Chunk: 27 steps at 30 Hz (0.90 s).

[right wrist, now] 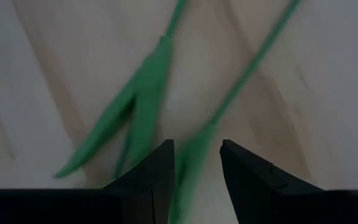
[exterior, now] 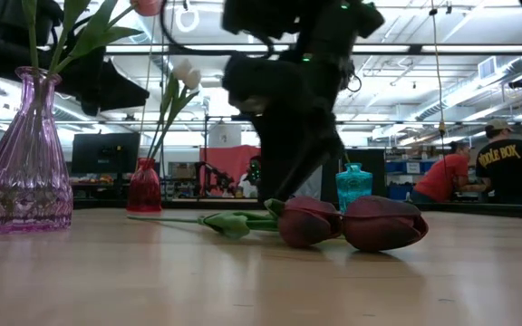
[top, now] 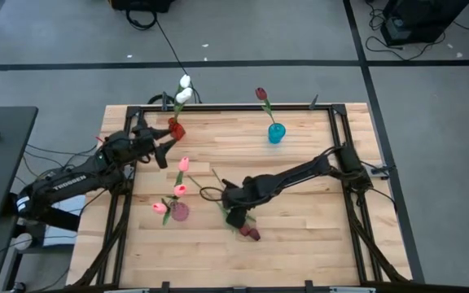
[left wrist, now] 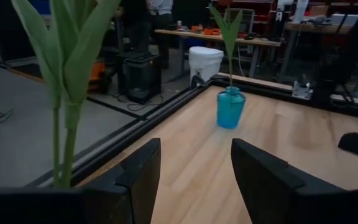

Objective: Sort flowers into vase by color
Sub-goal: Put the right red flower into the red vase

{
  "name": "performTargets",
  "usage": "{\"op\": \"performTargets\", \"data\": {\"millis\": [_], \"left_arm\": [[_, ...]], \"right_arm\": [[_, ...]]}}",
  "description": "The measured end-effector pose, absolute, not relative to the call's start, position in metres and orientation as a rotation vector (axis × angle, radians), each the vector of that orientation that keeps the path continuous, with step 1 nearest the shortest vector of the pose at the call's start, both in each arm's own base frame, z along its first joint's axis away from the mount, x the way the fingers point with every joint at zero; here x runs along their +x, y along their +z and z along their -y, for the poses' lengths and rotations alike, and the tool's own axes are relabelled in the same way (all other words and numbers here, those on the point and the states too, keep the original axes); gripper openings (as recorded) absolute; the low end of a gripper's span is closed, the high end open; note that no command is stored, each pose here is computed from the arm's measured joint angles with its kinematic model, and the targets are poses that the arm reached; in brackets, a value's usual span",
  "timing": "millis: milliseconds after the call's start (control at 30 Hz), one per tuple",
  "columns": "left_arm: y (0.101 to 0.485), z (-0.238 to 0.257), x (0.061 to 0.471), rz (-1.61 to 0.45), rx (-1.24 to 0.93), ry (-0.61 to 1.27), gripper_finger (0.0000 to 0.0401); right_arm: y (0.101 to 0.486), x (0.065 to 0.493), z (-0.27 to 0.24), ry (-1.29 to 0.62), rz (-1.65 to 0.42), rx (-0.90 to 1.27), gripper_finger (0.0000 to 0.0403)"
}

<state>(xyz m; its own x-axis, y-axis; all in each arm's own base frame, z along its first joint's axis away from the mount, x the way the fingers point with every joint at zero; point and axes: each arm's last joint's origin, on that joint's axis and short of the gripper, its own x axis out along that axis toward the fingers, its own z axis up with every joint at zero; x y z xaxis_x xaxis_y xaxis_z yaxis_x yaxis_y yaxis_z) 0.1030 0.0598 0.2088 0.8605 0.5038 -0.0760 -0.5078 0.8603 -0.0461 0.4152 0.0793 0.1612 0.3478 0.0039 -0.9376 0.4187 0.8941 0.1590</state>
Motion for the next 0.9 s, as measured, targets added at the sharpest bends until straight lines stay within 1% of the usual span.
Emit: {"op": "performTargets", "data": {"millis": [133,333,400,467,533,633,667,767,900], "left_arm": [[0.209,-0.059,0.104,-0.060,-0.076,0.522,0.0202],[0.209,-0.059,0.104,-0.057,-0.082,0.530,0.0202],[0.209,-0.059,0.104,-0.056,-0.082,0.530,0.0202],[0.209,-0.059,0.104,-0.057,-0.082,0.521,0.0202],[0.209,-0.058,0.104,-0.057,-0.082,0.490,0.0202],[0.208,-0.056,0.106,-0.067,-0.087,0.389,0.0202],[0.207,-0.055,0.108,-0.077,-0.091,0.356,0.0202],[0.202,-0.053,0.113,-0.134,-0.083,0.305,0.0202],[0.195,-0.054,0.121,-0.203,-0.042,0.281,0.0202]], "right_arm": [[0.158,0.427,-0.083,-0.302,-1.206,0.404,0.0143],[0.142,0.430,-0.080,-0.346,-1.243,0.364,0.0139],[0.141,0.429,-0.079,-0.347,-1.261,0.357,0.0126],[0.141,0.427,-0.079,-0.357,-1.283,0.346,0.0103],[0.141,0.426,-0.078,-0.356,-1.288,0.337,0.0070],[0.141,0.425,-0.079,-0.314,-1.308,0.315,0.0019],[0.141,0.425,-0.079,-0.297,-1.315,0.302,0.0013],[0.146,0.420,-0.077,-0.285,-1.352,0.265,0.0017],[0.167,0.411,-0.066,-0.297,-1.364,0.186,0.0010]]}}
